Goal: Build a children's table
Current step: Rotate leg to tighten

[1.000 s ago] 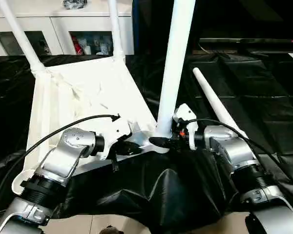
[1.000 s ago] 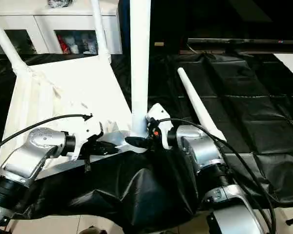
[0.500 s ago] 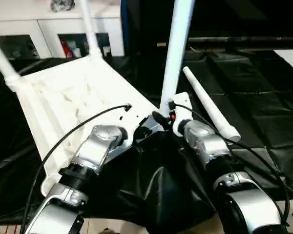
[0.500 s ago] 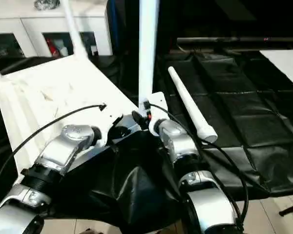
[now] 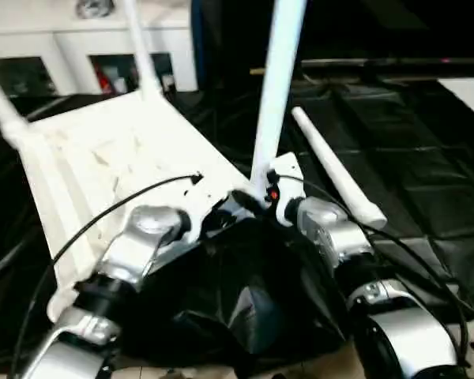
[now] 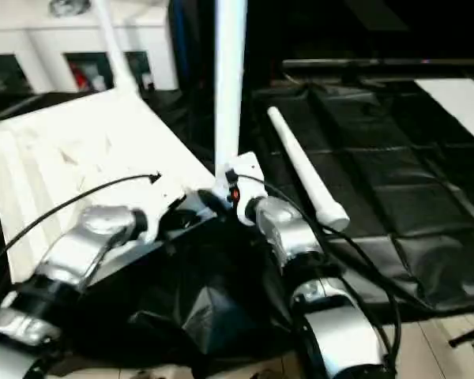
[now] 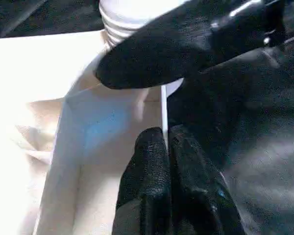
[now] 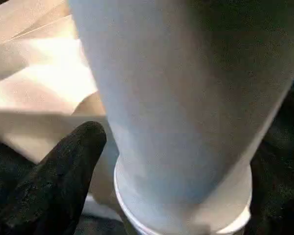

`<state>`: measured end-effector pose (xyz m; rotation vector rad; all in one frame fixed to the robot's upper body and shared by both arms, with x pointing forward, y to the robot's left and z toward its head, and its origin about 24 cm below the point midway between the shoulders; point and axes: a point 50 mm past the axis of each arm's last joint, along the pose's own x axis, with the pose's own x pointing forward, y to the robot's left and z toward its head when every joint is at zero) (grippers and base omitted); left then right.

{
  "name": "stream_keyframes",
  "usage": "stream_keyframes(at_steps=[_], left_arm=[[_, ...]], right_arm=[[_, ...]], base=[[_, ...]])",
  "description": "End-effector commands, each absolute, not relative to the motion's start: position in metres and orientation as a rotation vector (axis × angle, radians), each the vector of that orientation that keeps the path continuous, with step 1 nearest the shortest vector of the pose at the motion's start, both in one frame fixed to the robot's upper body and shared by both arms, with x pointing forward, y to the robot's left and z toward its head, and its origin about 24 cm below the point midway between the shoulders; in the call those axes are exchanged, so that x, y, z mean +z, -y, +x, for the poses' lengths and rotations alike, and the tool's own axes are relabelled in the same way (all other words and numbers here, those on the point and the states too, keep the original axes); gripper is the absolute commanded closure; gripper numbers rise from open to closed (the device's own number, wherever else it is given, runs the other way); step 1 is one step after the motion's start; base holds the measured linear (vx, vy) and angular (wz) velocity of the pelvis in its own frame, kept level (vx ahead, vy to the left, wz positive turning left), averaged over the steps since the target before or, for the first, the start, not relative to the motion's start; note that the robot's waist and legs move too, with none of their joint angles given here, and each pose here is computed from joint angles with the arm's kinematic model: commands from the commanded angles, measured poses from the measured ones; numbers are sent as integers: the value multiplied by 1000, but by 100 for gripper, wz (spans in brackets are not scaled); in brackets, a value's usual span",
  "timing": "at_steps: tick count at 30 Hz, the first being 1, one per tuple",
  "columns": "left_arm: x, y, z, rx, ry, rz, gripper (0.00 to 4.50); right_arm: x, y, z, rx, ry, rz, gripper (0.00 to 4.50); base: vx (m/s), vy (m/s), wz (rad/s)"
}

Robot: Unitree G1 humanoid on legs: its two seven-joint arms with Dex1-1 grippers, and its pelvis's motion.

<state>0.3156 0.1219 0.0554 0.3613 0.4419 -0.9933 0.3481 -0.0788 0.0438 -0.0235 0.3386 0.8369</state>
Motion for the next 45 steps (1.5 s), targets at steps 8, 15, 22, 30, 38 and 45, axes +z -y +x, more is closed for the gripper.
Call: stream_keyframes(at_steps=[8, 15, 22, 30, 38, 45], left_arm=[[70, -126, 297, -1249, -370, 401, 450], [69, -133, 291, -1287, -394, 396, 450], [66, -138, 287, -1304, -418, 405, 450], [65, -140, 287, -1297, -425, 407, 450], [63, -133, 297, -1176, -434, 359, 450], [59, -121, 318, -910, -457, 342, 450]], right_arm=[[52, 97, 322, 1207, -342, -111, 35], [54, 105, 316, 1270, -342, -133, 50], [56, 106, 313, 1294, -349, -142, 97], [54, 105, 310, 1305, -359, -133, 161], [39, 91, 316, 1119, -366, -61, 172], [25, 66, 330, 835, -401, 54, 173]], base=[[0, 0, 0], [0, 0, 0], [0, 0, 0], [0, 0, 0], [0, 0, 0], [0, 0, 0]])
